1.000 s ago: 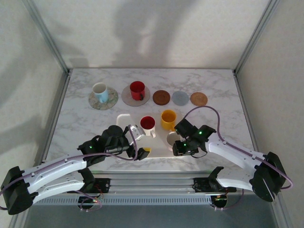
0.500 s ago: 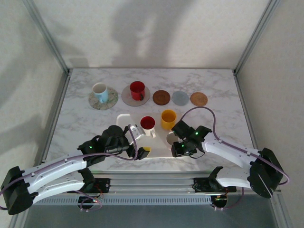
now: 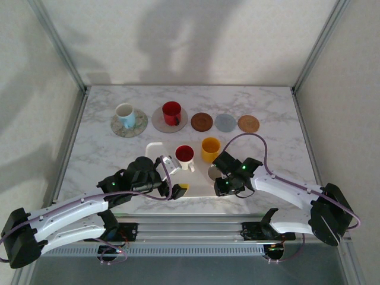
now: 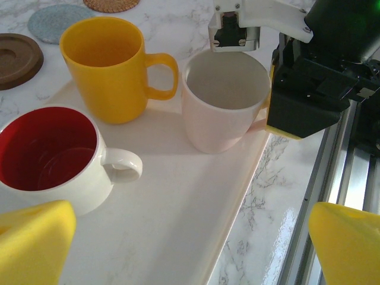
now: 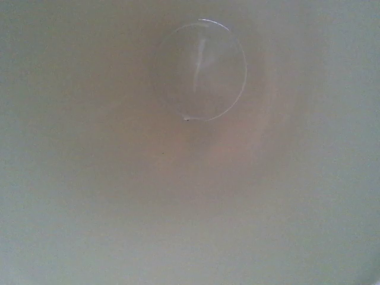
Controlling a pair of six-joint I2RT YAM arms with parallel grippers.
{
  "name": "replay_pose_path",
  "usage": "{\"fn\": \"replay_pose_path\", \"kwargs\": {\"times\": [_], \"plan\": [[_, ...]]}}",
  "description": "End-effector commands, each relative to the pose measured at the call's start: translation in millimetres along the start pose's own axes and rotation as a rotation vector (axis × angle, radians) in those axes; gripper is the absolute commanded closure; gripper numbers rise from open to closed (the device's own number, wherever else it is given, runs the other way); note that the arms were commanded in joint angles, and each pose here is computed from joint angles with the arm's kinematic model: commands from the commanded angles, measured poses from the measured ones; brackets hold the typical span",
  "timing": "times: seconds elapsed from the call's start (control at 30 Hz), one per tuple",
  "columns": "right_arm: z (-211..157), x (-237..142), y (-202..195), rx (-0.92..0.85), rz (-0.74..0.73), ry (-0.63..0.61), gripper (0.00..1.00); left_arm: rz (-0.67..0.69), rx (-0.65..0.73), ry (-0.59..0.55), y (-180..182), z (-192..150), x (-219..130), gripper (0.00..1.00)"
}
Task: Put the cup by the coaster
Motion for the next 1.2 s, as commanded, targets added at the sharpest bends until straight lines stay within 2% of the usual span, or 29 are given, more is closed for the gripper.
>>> {"fn": "replay_pose_path", "kwargs": {"times": [0.0, 0.13, 0.73, 0.9, 1.17], "plan": [[0, 1, -1, -0.023, -0.033, -0.004, 0.7, 0.001, -0.01, -0.025, -1, 5, -1, 0.0], [-3, 0, -2, -0.025, -0.042, -0.008, 0.76, -0.003, -0.01, -0.017, -2, 6, -1, 0.0], [-15, -21, 2, -0.066, 0.013, -0.058, 0.87, 0.05, -0.013, -0.014, 1, 16, -19, 0.0], [-13, -35, 3, -0.076, 0.03, -0.103, 0.99, 0.068, -0.003, -0.03, 0, 27, -29, 0.0], [-6, -66, 5, -0.072, 0.066, -0.233, 1.0, 0.086, -0.004, -0.078, -3, 52, -44, 0.0]]}}
Point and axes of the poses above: each hand's point on the last joint's axis, 136 mm out from that joint toward the fingers, its own x axis out along the fingers, its own y axis along the line the jaws close on, z = x × y, the point moved 3 cm from there along -x, back along the fingers, and after that the axes turned 9 degrees about -x, right-handed, at the moved point
